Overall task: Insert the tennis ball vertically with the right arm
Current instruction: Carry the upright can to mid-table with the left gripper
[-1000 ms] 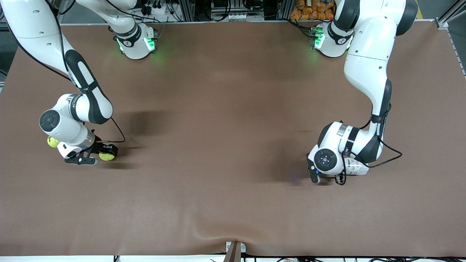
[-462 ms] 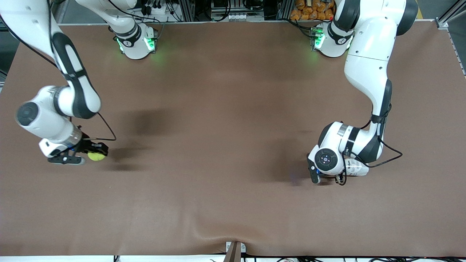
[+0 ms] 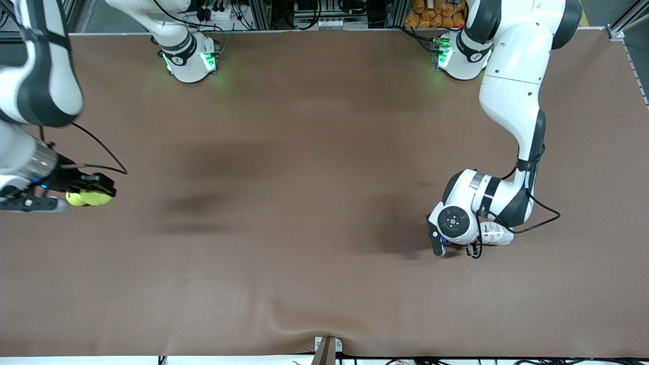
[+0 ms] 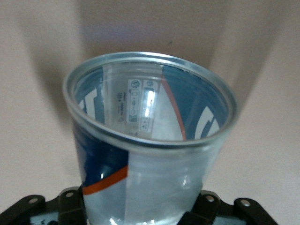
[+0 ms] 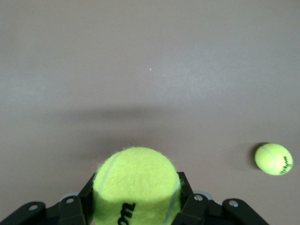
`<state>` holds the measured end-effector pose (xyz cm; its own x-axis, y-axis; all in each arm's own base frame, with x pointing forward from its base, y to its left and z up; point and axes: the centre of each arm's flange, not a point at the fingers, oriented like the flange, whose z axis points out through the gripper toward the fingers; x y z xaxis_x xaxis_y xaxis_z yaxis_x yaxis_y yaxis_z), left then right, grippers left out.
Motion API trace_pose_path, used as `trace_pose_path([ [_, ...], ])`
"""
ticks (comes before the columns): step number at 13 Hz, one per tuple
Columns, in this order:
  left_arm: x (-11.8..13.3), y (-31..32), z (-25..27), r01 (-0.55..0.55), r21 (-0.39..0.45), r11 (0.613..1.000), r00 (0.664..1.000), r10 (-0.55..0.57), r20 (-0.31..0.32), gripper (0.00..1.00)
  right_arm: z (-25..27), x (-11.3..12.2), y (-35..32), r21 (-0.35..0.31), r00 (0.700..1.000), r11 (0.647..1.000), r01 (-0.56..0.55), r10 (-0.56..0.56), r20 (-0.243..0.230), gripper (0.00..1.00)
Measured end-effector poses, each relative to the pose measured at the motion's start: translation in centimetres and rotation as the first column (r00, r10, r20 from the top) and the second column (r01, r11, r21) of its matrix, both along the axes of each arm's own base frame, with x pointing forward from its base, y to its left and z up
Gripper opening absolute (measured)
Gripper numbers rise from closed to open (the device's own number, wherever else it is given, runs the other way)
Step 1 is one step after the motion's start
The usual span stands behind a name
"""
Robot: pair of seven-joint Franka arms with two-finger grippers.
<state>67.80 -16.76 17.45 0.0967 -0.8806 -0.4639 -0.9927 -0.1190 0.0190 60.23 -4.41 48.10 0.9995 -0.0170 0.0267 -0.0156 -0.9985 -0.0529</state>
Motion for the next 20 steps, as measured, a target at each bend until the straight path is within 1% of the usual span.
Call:
trace_pose_path([
  [3, 0.2, -1.4, 1.2, 0.016, -0.025, 1.0, 1.0, -0.015, 0.021, 0.72, 5.6, -0.6, 0.4, 0.004, 1.0, 1.0, -0.013, 0.013, -0.02, 0.68],
  [6, -0.1, -4.4, 3.9, 0.029, -0.095, 0.995, 0.999, -0.025, 0.044, 0.72, 9.9, -1.3, 1.0, 0.007, 0.999, 1.0, -0.028, 0.028, -0.033, 0.68],
  [7, -0.3, -5.4, 4.9, 0.017, -0.131, 0.991, 0.999, -0.011, 0.05, 0.72, 10.7, -1.4, 1.0, 0.007, 0.999, 1.0, -0.03, 0.03, -0.033, 0.68],
  [9, -0.6, -6.9, 6.8, -0.044, -0.21, 0.977, 0.997, 0.058, 0.059, 0.74, 11.7, -1.4, 1.5, 0.006, 0.999, 0.999, -0.04, 0.04, -0.025, 0.68],
  [11, -1.1, -8.9, 8.6, -0.124, -0.285, 0.951, 0.987, 0.148, 0.063, 0.73, 11.9, -1.4, 2.2, 0.006, 0.998, 0.999, -0.052, 0.052, -0.024, 0.68],
  [14, -3.2, -14.2, 11.2, -0.232, -0.371, 0.899, 0.959, 0.275, 0.066, 0.72, 11.8, -1.4, 4.0, 0.007, 0.996, 0.997, -0.081, 0.081, -0.028, 0.68],
  [17, -5.6, -19.7, 14.4, -0.329, -0.488, 0.809, 0.926, 0.378, 0.001, 0.73, 11.8, -1.5, 5.2, 0.007, 0.994, 0.995, -0.101, 0.101, -0.032, 0.68],
  [19, -6.2, -21.8, 16.4, -0.351, -0.575, 0.739, 0.909, 0.416, -0.019, 0.73, 11.7, -1.5, 5.8, 0.007, 0.994, 0.994, -0.107, 0.107, -0.036, 0.68],
  [20, -6.2, -22.6, 17.0, -0.356, -0.613, 0.706, 0.899, 0.438, -0.018, 0.72, 11.7, -1.5, 6.1, 0.007, 0.994, 0.994, -0.105, 0.106, -0.038, 0.68],
])
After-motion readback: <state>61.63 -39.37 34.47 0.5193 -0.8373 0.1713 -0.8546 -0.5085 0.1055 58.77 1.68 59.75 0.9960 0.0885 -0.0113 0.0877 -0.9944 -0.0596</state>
